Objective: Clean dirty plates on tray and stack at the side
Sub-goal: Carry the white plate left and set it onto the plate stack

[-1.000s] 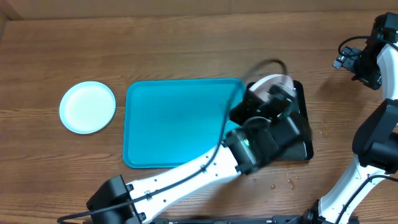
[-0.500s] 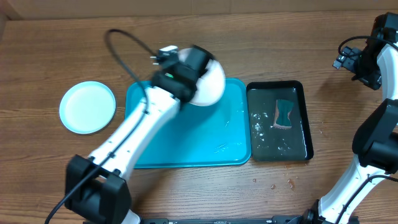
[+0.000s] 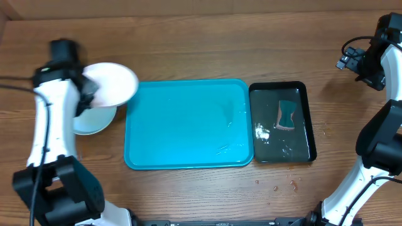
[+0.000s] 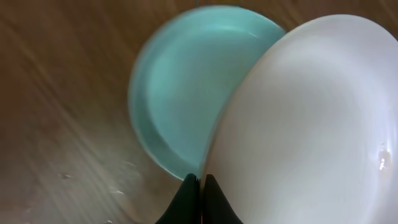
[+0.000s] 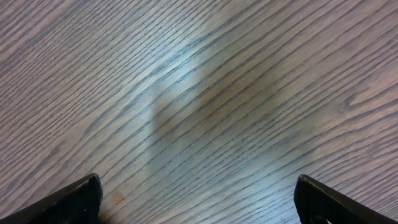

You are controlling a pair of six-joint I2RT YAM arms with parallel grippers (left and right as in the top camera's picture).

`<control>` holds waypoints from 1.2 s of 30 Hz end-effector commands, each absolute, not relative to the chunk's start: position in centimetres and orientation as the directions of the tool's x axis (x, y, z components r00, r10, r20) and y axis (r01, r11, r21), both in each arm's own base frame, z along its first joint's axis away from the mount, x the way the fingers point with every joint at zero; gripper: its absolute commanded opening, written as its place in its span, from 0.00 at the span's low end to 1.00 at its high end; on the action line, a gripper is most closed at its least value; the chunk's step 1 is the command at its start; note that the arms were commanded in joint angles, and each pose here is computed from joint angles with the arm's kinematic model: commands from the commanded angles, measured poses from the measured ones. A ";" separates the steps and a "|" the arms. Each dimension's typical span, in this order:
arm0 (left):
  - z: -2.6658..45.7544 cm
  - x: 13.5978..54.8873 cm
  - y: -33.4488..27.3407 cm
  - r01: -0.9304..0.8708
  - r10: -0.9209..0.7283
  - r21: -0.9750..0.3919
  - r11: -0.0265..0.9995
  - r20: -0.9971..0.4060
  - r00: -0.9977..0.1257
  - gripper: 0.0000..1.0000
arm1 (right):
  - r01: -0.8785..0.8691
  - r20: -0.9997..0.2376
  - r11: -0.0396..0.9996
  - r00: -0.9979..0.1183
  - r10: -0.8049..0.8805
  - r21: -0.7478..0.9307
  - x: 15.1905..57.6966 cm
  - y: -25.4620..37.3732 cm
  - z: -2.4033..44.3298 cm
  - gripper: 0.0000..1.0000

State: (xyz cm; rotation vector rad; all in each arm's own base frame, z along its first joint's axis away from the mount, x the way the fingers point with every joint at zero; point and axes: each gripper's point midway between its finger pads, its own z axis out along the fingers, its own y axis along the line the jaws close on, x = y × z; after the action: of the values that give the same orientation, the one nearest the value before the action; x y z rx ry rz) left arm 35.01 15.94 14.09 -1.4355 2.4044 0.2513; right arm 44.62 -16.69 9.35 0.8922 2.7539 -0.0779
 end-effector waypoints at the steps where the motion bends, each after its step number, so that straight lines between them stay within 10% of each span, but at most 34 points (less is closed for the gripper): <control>1: 15.0 33.3 19.4 -0.894 -0.835 -0.023 0.447 -0.369 -0.408 0.05 | 0.590 -0.287 0.807 -0.767 0.574 0.036 45.0 -16.9 11.0 1.00; 27: 9.1 32.7 20.1 -0.861 -0.836 -0.100 0.498 -0.317 -0.447 0.05 | 0.590 -0.287 0.807 -0.767 0.574 0.036 45.0 -16.9 11.0 1.00; 36: 9.1 32.9 19.6 -0.834 -0.816 -0.107 0.542 -0.307 -0.491 0.63 | 0.590 -0.287 0.806 -0.767 0.574 0.035 45.0 -16.9 11.0 1.00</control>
State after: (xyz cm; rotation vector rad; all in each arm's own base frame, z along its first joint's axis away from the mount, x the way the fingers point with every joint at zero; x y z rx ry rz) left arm 32.48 20.28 8.56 -1.4228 2.4436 0.1242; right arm 44.63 -16.70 9.36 0.8921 2.7535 -0.0785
